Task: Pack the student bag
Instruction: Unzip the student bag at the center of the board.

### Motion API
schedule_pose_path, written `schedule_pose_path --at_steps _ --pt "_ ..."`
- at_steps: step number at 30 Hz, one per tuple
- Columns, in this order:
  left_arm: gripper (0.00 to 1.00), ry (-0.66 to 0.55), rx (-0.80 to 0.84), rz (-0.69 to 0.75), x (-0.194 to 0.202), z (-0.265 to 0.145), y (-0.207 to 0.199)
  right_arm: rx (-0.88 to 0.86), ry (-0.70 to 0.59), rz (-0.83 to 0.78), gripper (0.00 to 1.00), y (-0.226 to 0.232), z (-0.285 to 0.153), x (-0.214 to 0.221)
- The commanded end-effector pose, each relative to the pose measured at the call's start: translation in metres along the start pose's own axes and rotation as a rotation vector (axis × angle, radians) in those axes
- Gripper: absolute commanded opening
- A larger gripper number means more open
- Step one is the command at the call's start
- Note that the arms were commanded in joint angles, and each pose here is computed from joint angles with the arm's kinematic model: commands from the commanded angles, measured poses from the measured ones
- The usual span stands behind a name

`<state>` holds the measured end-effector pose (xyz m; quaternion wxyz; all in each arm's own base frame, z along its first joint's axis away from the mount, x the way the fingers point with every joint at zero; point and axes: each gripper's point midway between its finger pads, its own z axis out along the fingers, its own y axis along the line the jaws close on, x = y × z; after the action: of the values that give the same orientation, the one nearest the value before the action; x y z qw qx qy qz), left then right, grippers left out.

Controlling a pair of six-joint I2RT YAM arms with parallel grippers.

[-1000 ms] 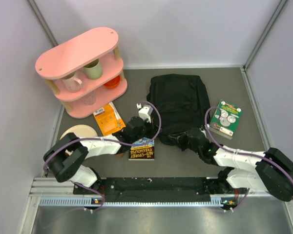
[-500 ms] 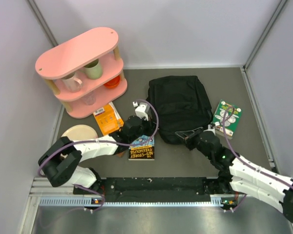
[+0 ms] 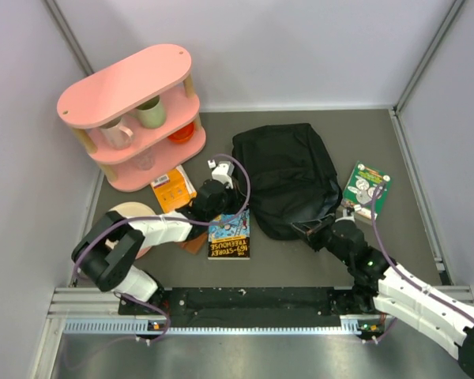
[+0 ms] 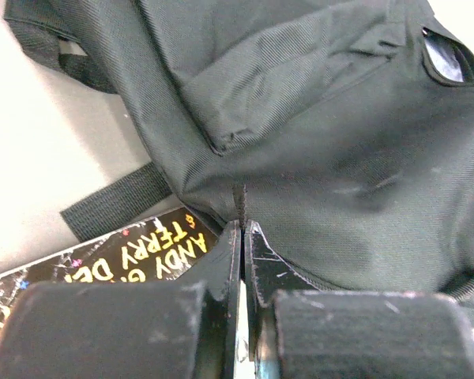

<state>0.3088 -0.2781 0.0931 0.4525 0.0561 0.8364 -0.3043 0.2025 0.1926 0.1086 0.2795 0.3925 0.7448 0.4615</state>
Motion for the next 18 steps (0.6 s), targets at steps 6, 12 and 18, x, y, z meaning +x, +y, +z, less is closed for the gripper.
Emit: schedule_pose_path --at_steps 6,12,18 --pt "0.00 -0.083 -0.205 -0.007 -0.043 0.018 0.063 0.050 -0.041 -0.038 0.00 -0.014 0.001 -0.010" --pt "0.19 -0.083 -0.186 0.004 -0.058 0.017 0.059 -0.013 0.007 -0.078 0.05 -0.002 0.006 -0.001" --pt "0.78 -0.107 -0.165 0.014 -0.084 -0.007 0.043 -0.042 0.003 -0.115 0.41 0.016 0.021 0.001"
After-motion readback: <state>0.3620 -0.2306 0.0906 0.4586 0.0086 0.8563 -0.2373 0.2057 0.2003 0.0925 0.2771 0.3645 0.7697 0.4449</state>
